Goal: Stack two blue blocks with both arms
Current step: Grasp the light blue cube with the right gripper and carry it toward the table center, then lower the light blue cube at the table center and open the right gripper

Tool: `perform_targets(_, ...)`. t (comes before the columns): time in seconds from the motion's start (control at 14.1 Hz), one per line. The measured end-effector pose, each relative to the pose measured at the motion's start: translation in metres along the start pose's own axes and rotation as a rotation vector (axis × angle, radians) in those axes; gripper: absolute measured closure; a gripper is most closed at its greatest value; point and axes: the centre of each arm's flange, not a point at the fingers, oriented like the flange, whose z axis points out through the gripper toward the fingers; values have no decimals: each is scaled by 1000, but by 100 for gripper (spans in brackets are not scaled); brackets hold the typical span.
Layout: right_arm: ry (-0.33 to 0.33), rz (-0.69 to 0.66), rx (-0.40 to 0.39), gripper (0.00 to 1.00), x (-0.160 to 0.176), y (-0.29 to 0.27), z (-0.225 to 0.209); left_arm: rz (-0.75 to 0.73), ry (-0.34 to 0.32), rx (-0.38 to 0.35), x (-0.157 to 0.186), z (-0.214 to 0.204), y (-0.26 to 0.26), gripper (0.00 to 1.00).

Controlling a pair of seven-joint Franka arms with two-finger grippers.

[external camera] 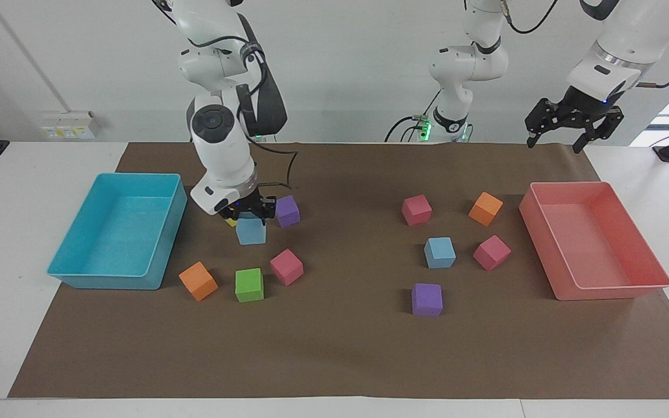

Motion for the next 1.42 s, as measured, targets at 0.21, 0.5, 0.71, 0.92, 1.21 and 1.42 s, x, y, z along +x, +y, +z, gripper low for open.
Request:
perform_targets(0.21,4,37,27,45,2,-45,2,1,0,0,0,0,0,0)
perform_targets(0.5,-7,34,23,45,1,-113,29,1,0,0,0,0,0,0)
perform_targets(0.71,-2,43,20,45,-3,-153,58,1,0,0,0,0,0,0)
perform_targets(0.92,5,27,20,45,-8,-175,79,1,0,0,0,0,0,0)
perform_targets(1.21,29,25,41,45,-12,-191,85,1,0,0,0,0,0,0)
perform_targets(1.42,21,23,45,45,-15,-193,100,1,0,0,0,0,0,0)
